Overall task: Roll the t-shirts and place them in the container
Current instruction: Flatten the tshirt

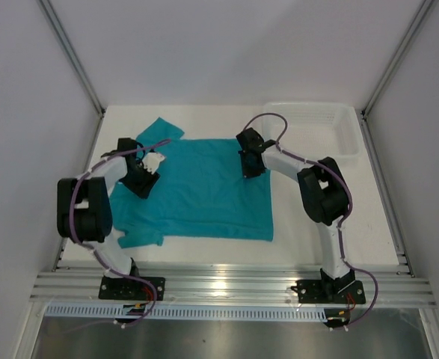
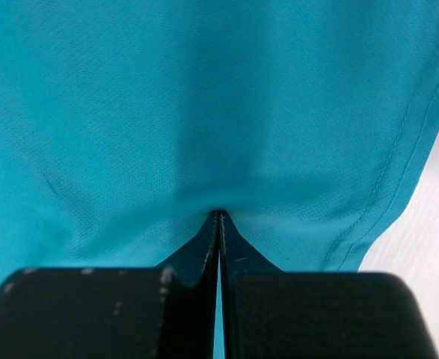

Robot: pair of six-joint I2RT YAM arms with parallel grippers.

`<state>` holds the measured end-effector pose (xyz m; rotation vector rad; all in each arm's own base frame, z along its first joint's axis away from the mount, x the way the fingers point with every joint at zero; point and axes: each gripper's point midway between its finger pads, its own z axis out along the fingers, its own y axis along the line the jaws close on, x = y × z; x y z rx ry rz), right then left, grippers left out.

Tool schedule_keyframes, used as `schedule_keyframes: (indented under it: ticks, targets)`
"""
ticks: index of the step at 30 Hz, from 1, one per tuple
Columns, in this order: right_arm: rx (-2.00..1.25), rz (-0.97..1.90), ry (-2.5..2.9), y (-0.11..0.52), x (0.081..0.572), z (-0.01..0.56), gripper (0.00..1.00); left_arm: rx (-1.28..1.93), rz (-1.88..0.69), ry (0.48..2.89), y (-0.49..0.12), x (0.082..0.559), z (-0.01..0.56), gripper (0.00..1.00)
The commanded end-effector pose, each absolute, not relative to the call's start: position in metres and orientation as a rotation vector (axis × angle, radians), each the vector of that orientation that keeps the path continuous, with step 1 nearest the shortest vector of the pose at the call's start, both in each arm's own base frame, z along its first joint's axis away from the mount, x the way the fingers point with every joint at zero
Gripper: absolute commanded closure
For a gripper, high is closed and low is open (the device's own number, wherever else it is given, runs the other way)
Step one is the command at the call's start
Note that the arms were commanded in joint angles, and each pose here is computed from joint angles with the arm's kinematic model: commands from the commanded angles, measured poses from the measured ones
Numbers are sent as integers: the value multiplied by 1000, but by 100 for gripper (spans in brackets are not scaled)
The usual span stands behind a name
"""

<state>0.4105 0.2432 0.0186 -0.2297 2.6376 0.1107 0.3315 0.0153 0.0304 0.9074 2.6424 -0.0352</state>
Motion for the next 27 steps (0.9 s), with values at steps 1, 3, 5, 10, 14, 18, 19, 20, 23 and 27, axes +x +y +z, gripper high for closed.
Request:
schedule_keyframes:
  ticks: [1, 3, 5, 10, 14, 18, 19, 20, 23, 27]
  targets:
    - [-255, 98, 2692, 244, 425, -5, 100, 800, 24, 2686, 25, 359, 31, 43]
    - [-233, 47, 2750, 239, 427, -27, 100, 753, 28, 2706, 26, 371, 30, 43]
    - [-190, 47, 2744, 243, 441, -22, 100, 725, 72, 2696, 31, 394, 42, 43]
    - [-87, 193, 2705, 257, 474, -7, 100, 665, 135, 2685, 40, 441, 57, 43]
    - [-158, 336, 2652, 280, 481, 28, 100, 674, 135, 2615, 36, 451, 87, 41]
    - [-230, 376, 2592, 288, 463, 71, 94, 719, 83, 2454, 21, 435, 160, 37]
    - [-242, 370, 2583, 288, 456, 79, 88, 796, 60, 2416, 16, 424, 169, 36]
    - [-240, 368, 2578, 285, 452, 87, 84, 859, 52, 2407, 13, 406, 171, 36]
    - [-188, 373, 2612, 266, 419, 99, 74, 1139, 115, 2390, 21, 332, 167, 35]
    - [-150, 411, 2616, 241, 369, 111, 67, 1349, 214, 2428, 37, 236, 136, 34]
